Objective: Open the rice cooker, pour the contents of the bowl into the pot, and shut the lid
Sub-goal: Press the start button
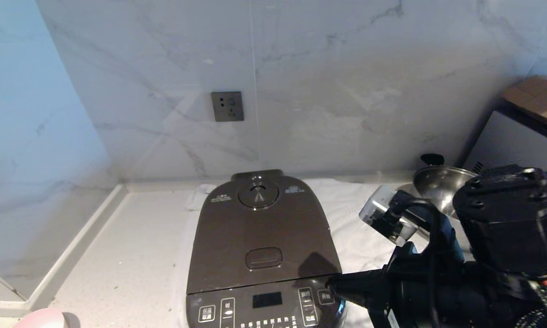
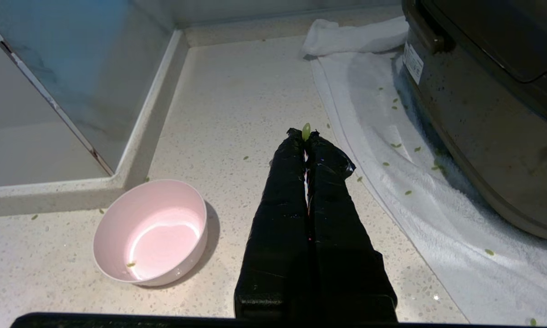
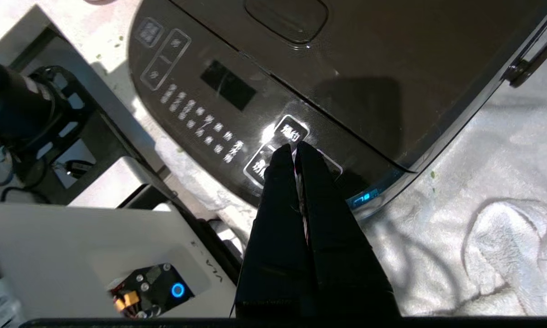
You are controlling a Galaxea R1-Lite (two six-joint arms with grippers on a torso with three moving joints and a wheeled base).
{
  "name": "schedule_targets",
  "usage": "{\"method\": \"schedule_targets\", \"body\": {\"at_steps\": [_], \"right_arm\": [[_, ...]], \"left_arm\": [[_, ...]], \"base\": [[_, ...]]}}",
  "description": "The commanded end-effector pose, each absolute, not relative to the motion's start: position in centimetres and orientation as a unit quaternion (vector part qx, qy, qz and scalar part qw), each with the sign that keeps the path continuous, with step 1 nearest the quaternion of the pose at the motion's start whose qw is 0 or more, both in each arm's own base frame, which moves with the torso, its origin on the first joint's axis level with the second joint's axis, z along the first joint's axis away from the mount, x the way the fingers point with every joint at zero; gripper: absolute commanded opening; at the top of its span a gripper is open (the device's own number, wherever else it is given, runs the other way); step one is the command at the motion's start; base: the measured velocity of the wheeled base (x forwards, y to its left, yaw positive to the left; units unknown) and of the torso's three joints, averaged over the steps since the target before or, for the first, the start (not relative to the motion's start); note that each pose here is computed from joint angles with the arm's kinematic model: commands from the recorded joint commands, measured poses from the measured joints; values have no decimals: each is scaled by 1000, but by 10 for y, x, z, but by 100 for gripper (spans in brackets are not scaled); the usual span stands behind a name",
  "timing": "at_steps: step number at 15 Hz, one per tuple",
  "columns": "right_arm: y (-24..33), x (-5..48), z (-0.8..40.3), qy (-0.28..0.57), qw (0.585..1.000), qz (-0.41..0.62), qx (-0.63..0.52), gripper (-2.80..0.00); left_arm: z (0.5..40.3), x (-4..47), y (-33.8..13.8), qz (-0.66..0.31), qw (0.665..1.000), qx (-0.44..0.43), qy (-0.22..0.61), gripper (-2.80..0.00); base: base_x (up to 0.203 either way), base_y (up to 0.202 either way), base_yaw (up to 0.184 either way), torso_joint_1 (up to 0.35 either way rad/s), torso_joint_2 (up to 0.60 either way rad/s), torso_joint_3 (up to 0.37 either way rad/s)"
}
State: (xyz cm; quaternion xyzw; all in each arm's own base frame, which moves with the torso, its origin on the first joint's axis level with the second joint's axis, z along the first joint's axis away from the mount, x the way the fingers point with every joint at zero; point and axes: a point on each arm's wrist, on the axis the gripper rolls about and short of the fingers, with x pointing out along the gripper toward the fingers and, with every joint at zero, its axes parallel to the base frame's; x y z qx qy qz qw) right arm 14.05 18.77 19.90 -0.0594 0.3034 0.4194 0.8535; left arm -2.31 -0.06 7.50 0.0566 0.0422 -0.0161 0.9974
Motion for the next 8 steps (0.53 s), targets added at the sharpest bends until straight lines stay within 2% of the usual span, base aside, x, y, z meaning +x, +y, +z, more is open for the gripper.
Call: {"method": "schedule_targets", "body": {"at_steps": [1,8], "right_arm": [[194,149,184,324,852,407,-65,-280],[203,153,167,351,848,391,-76,-280]], "left_arm": [[74,-24,-1,-17,998,57,36,-280],[75,-25,-1,-14,998,57,30,-280]], "base": [[0,0,0,0,0,0],[0,0,0,0,0,0]]}}
